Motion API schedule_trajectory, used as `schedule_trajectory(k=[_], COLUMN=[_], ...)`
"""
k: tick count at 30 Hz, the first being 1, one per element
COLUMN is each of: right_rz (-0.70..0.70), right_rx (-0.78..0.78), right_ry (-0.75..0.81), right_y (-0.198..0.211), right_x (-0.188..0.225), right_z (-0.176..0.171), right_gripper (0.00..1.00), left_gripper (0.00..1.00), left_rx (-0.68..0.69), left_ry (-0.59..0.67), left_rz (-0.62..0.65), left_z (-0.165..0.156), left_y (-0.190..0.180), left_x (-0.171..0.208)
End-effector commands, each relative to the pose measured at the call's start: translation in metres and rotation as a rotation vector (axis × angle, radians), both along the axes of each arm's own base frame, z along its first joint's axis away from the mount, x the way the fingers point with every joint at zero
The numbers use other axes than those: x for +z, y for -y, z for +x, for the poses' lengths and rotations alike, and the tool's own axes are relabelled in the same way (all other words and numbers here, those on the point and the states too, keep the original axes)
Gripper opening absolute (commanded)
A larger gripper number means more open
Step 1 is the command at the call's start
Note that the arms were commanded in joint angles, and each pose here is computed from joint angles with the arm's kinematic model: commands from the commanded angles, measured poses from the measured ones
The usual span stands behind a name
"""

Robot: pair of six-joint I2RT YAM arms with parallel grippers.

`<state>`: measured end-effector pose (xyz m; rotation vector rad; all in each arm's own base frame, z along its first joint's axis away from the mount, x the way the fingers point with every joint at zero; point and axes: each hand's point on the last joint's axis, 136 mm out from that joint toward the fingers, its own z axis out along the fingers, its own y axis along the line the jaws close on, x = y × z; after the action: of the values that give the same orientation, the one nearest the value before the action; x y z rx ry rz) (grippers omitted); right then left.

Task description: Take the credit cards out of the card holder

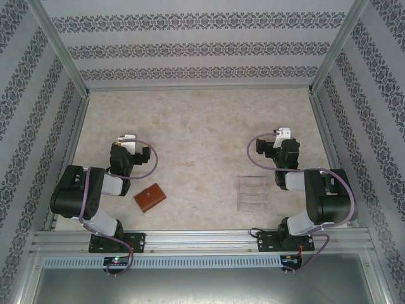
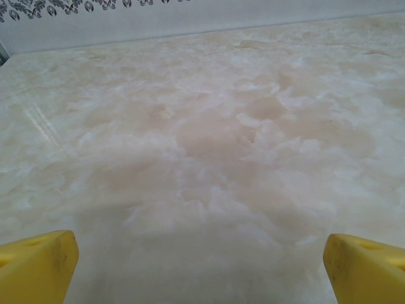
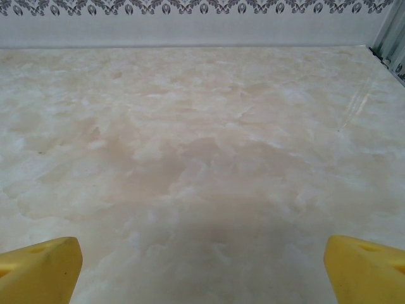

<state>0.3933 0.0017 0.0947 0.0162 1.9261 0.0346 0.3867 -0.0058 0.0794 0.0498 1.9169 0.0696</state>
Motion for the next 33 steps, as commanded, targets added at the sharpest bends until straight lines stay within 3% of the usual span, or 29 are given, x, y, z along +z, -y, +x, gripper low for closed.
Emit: schedule_trajectory(k=[1, 26, 31, 33], right_rz=[0.012, -0.031, -0.008, 0.015], right_rx=[0.014, -0.035, -0.079, -0.074], right_ry=[0.03, -0.007, -0.132, -0.171], right_y=[-0.002, 0.0, 0.003, -0.002], right_x=[0.01, 0.021, 0.031, 0.036], right_z=[0.005, 0.009, 0.005, -0.001], right_gripper=[0.98, 0.98, 0.98, 0.98], left_gripper=[1.0, 1.0, 1.0, 1.0], left_rx=[-0.019, 0.096, 0.194, 0.294], left_ry=[0.044, 0.027, 0.014, 0.001], left_rz=[0.008, -0.01, 0.005, 0.016], left_z=[0.005, 0.011, 0.007, 0.003], left_y=[0.003, -0.018, -0.032, -0.045], left_x=[0.012, 0.013, 0.037, 0.048])
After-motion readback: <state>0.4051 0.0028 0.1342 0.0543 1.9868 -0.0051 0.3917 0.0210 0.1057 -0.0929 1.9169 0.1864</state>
